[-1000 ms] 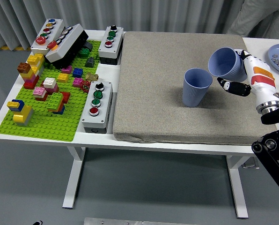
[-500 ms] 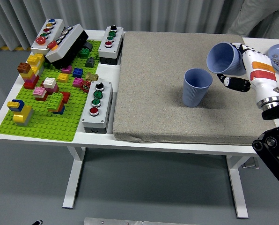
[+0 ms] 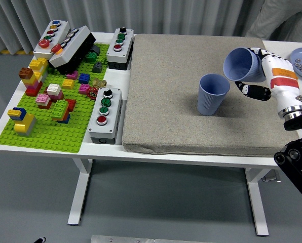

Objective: Pick cup pour cup place

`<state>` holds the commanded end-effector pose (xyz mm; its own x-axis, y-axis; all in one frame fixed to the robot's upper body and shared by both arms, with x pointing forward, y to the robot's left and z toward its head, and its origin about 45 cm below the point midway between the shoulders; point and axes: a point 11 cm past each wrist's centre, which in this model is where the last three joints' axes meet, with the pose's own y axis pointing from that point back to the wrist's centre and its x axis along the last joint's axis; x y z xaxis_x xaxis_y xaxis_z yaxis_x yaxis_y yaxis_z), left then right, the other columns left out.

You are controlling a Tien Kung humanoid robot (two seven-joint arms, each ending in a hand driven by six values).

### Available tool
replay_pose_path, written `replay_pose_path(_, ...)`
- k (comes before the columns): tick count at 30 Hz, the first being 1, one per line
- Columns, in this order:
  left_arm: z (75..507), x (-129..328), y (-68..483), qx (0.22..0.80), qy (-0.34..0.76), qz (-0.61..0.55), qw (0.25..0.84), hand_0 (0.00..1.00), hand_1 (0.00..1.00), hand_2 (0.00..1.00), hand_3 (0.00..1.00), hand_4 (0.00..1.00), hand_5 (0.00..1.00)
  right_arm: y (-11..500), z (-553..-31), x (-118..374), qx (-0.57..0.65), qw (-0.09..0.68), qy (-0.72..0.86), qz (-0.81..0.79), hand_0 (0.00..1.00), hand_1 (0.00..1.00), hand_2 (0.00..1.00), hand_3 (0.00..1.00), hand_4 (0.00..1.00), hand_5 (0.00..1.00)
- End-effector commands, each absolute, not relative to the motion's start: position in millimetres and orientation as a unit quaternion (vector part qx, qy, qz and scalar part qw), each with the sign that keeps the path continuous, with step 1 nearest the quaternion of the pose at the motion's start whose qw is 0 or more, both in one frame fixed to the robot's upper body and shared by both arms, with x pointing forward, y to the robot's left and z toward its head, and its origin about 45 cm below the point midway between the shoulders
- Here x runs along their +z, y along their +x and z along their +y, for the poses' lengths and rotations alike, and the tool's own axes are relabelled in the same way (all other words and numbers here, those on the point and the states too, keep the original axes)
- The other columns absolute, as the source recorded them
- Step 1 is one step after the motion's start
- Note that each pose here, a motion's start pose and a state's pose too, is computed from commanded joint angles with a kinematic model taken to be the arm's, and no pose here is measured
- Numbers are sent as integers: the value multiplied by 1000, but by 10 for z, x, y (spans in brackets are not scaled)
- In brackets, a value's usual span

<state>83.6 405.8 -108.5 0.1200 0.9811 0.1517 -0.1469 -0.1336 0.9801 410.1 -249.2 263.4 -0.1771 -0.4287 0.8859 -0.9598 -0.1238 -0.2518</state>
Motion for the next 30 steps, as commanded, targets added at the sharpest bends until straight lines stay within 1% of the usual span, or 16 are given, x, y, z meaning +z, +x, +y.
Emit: replay_pose_path(30,4078,-1077,846,535,532,391,528,825,783,839,760,575,998,4165,-2494,2614,520,319,573,-548,743,598,518,612,735,291)
